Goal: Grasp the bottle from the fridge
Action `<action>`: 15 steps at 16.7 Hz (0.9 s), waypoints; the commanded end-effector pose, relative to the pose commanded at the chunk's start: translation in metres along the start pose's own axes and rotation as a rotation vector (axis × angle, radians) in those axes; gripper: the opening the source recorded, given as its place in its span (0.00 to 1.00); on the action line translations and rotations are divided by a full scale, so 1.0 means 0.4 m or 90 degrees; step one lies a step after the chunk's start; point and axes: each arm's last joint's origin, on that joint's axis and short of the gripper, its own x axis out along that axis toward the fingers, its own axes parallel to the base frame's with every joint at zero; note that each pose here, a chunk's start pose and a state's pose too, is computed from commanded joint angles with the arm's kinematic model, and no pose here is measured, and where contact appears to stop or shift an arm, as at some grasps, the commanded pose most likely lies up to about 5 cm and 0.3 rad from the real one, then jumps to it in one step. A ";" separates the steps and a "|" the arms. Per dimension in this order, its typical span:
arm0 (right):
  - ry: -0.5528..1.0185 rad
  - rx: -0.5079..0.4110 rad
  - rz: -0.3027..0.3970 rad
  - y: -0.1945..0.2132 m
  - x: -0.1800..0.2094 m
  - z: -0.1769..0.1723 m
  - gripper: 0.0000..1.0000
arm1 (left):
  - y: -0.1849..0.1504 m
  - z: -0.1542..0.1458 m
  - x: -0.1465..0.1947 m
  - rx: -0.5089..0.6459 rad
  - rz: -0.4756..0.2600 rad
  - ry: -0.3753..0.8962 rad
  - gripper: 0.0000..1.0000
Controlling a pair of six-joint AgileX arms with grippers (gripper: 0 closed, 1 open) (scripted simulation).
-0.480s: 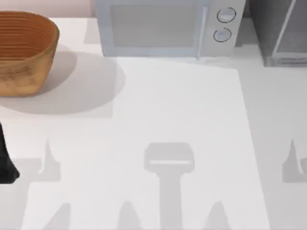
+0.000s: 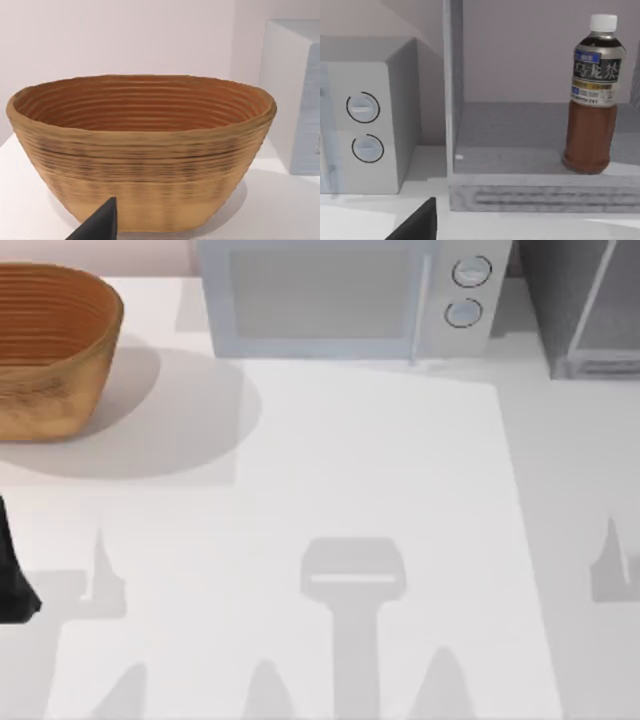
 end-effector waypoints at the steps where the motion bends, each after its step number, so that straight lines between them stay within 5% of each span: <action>1: -0.003 -0.002 -0.001 -0.006 0.013 0.007 1.00 | 0.000 0.000 0.000 0.000 0.000 0.000 1.00; 15: 0.035 0.012 0.001 -0.187 0.200 -0.118 1.00 | 0.000 0.000 0.000 0.000 0.000 0.000 1.00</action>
